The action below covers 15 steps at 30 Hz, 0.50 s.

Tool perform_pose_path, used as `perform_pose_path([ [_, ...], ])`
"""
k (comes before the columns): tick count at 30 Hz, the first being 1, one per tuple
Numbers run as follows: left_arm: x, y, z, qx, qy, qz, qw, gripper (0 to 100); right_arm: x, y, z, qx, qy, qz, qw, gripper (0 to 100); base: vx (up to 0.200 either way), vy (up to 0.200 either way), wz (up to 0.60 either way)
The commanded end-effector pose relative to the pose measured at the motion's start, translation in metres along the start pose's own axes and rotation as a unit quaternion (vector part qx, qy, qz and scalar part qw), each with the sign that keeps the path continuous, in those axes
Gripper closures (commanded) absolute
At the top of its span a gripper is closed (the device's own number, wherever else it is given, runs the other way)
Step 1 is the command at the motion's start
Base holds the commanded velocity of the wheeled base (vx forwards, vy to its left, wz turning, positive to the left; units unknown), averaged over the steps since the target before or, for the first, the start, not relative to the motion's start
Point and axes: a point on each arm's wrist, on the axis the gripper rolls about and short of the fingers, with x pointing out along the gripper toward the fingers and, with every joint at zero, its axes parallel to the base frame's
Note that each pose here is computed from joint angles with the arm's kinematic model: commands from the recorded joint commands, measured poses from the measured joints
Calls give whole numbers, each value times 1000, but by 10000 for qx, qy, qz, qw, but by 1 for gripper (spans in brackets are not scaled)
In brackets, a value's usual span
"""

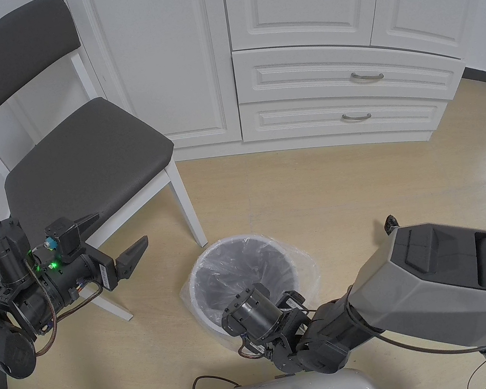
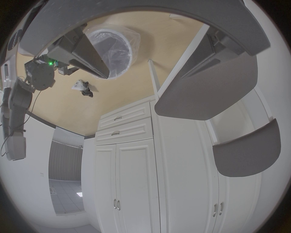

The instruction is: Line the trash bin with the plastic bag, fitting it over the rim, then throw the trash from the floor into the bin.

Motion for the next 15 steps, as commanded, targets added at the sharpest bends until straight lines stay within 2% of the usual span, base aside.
perform_pose_path([
  [1, -1, 0, 1, 4, -14, 6, 10000, 0, -12, 1, 3, 19, -85, 72, 9999, 0, 0, 0, 0],
  [5, -2, 0, 2, 2, -35, 13, 10000, 0, -3, -3, 19, 264, -309, -5, 9992, 0, 0, 0, 0],
  [8, -1, 1, 2, 5, -47, 25, 10000, 0, 21, -12, 27, 513, -364, -188, 9978, 0, 0, 0, 0],
  [15, -1, 3, 5, 10, -81, 91, 9999, 0, 72, -14, 18, 924, -251, -431, 9945, 0, 0, 0, 0],
])
